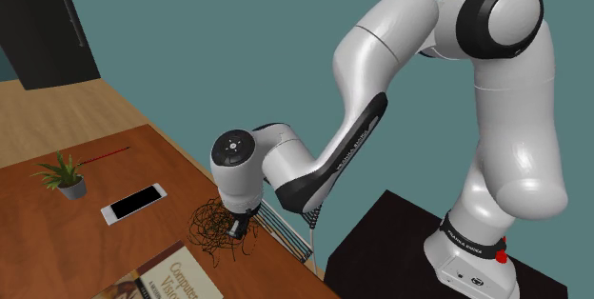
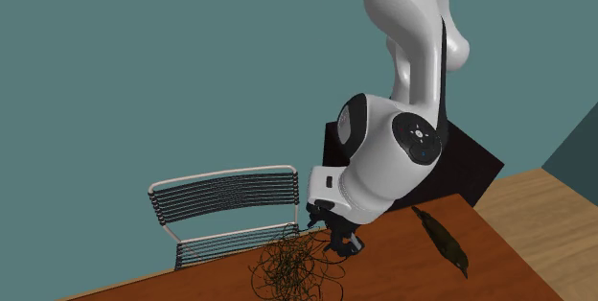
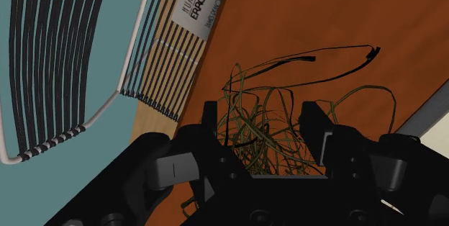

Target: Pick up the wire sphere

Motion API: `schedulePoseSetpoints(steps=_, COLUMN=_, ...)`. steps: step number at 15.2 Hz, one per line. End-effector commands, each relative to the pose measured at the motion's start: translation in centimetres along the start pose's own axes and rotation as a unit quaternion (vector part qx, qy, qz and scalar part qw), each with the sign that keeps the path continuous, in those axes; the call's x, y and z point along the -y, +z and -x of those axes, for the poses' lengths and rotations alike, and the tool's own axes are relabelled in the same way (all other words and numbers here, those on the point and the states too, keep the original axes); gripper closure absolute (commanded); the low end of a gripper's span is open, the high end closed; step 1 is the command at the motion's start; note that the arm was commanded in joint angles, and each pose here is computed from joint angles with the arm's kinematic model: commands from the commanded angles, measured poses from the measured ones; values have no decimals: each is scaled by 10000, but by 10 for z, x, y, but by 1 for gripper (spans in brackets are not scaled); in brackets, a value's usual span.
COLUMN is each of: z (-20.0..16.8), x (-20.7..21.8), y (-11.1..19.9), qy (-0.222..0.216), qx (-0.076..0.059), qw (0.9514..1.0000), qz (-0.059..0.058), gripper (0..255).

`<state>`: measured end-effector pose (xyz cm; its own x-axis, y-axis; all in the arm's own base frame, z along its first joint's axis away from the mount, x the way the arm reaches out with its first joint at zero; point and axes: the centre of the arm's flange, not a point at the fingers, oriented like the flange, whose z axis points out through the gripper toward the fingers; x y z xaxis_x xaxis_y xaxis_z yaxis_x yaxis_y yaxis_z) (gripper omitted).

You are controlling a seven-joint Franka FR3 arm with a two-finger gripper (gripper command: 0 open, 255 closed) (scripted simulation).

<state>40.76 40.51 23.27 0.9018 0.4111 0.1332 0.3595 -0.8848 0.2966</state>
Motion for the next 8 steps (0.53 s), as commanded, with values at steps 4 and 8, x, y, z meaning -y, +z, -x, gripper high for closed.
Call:
schedulePoseSetpoints(steps=4, z=-3, x=-6, y=-20, qy=-2, qx=2, qw=10000, qz=-3, gripper=255)
schedulePoseSetpoints(steps=8, z=-6, x=-12, y=-40, qy=-2, qx=2, qw=10000, qz=-3, gripper=255)
